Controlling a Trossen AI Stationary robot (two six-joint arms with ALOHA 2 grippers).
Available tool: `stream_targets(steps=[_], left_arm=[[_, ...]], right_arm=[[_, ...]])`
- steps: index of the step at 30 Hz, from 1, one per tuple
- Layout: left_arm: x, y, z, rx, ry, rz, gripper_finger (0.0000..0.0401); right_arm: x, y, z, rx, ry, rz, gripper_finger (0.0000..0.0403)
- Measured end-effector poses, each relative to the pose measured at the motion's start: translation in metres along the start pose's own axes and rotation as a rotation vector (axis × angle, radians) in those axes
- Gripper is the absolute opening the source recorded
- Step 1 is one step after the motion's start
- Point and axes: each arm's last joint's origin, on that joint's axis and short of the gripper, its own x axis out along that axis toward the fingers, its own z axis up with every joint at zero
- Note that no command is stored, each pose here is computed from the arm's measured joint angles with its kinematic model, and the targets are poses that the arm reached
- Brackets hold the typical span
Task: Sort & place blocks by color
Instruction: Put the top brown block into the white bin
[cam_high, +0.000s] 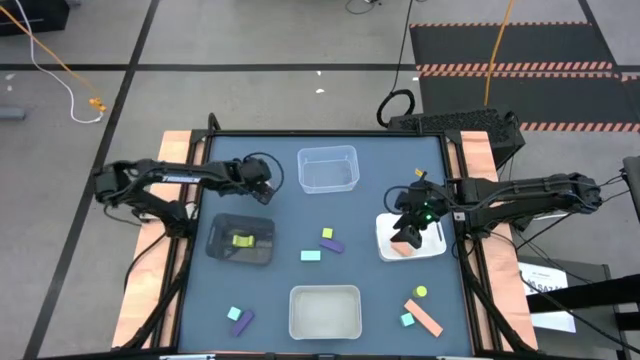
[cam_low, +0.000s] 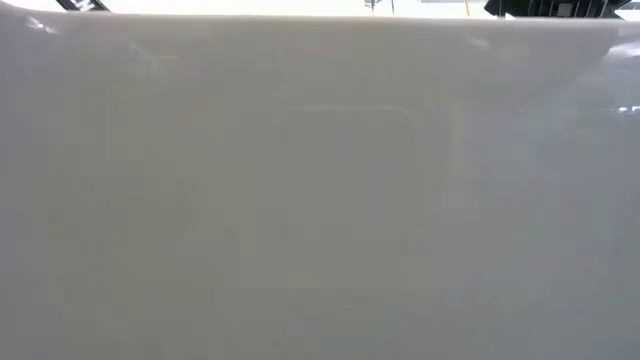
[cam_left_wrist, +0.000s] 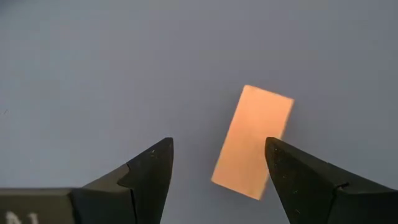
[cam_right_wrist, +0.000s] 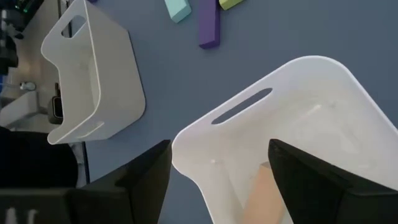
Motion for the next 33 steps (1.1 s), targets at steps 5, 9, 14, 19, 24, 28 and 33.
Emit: stream_targets(steps=[5, 9, 14, 19, 24, 28, 33], left_arm=[[0.007, -0.001, 0.004, 0.001, -0.011, -0.009, 0.0255], [0.008, -0.002, 0.006, 0.0, -0.024, -0.032, 0.0255], [0.008, -0.002, 0.006, -0.006, -0.021, -0.037, 0.0255], [0.006, -0.003, 0.006, 0.011, -0.014, -0.078, 0.0255], [0.006, -0.003, 0.007, 0.037, -0.018, -0.082, 0.0255], [0.006, -0.004, 0.008, 0.037, -0.034, -0.091, 0.0255], [0.005, -0.006, 0.011, 0.048, -0.068, -0.108, 0.0255]], right_arm=[[0.0, 0.0, 0.0, -0.024, 0.0, -0.001, 0.026], [0.0, 0.0, 0.0, -0.026, -0.002, -0.002, 0.026], [0.0, 0.0, 0.0, -0.026, -0.002, -0.003, 0.026], [0.0, 0.0, 0.0, -0.026, -0.003, -0.004, 0.026], [0.0, 0.001, 0.001, -0.031, -0.016, 0.004, 0.026], [0.0, 0.002, 0.004, -0.04, -0.041, 0.019, 0.026], [0.0, 0.002, 0.004, -0.042, -0.045, 0.022, 0.026]])
